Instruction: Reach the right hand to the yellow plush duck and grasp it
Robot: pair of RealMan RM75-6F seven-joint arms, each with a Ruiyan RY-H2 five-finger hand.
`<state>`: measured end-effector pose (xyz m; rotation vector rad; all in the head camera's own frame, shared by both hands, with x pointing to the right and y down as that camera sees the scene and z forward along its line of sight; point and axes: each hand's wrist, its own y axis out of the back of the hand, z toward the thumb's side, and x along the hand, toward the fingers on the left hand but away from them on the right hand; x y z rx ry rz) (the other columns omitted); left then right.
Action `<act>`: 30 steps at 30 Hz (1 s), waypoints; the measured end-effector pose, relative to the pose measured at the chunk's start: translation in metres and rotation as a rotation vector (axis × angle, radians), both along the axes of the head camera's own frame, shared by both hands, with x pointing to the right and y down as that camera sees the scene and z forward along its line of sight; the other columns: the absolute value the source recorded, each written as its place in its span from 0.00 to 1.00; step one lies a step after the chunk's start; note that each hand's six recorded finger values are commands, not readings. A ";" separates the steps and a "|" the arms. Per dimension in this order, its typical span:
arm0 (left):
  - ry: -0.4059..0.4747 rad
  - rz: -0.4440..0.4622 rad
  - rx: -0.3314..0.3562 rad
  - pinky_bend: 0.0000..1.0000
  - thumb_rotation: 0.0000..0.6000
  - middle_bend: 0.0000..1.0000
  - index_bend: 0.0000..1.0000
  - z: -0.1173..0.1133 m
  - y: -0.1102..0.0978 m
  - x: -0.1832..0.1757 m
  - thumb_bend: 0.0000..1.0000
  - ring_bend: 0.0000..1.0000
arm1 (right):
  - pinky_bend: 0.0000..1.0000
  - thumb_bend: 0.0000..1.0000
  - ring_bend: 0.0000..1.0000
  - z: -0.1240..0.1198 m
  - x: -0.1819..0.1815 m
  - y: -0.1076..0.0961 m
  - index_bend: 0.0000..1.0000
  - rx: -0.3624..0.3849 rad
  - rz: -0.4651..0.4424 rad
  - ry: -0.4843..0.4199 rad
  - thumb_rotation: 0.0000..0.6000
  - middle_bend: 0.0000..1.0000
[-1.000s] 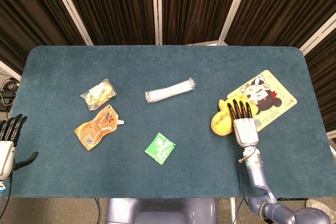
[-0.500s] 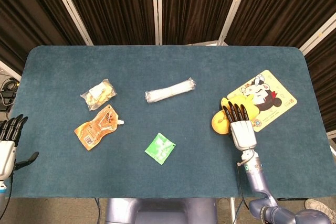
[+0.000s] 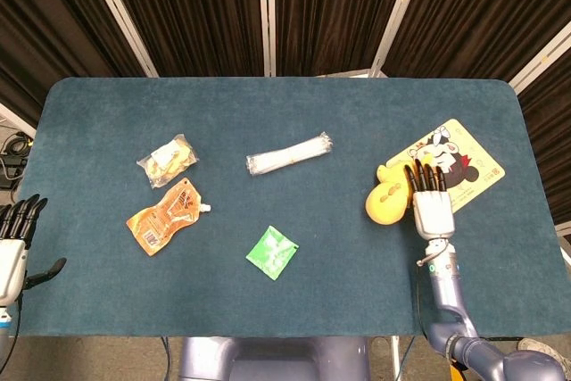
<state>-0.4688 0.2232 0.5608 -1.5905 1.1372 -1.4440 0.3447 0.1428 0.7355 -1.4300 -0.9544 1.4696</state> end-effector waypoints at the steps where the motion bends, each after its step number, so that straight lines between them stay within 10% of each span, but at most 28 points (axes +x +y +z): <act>1: 0.000 0.000 0.000 0.00 1.00 0.00 0.00 0.000 0.000 0.000 0.21 0.00 | 0.00 1.00 0.00 -0.002 0.002 -0.001 0.00 0.006 0.002 -0.001 1.00 0.00; 10: 0.002 0.002 0.008 0.00 1.00 0.00 0.00 -0.003 0.001 0.001 0.21 0.00 | 0.00 0.85 0.00 -0.031 0.009 0.010 0.00 0.066 -0.011 -0.054 1.00 0.00; 20: 0.015 0.014 0.041 0.00 1.00 0.00 0.00 -0.012 0.002 0.003 0.21 0.00 | 0.00 0.40 0.00 -0.090 0.011 0.066 0.00 0.090 -0.124 -0.138 1.00 0.00; 30: 0.028 0.022 0.059 0.00 1.00 0.00 0.00 -0.017 0.004 0.003 0.21 0.00 | 0.00 0.34 0.00 -0.142 0.027 0.113 0.00 0.047 -0.175 -0.110 1.00 0.00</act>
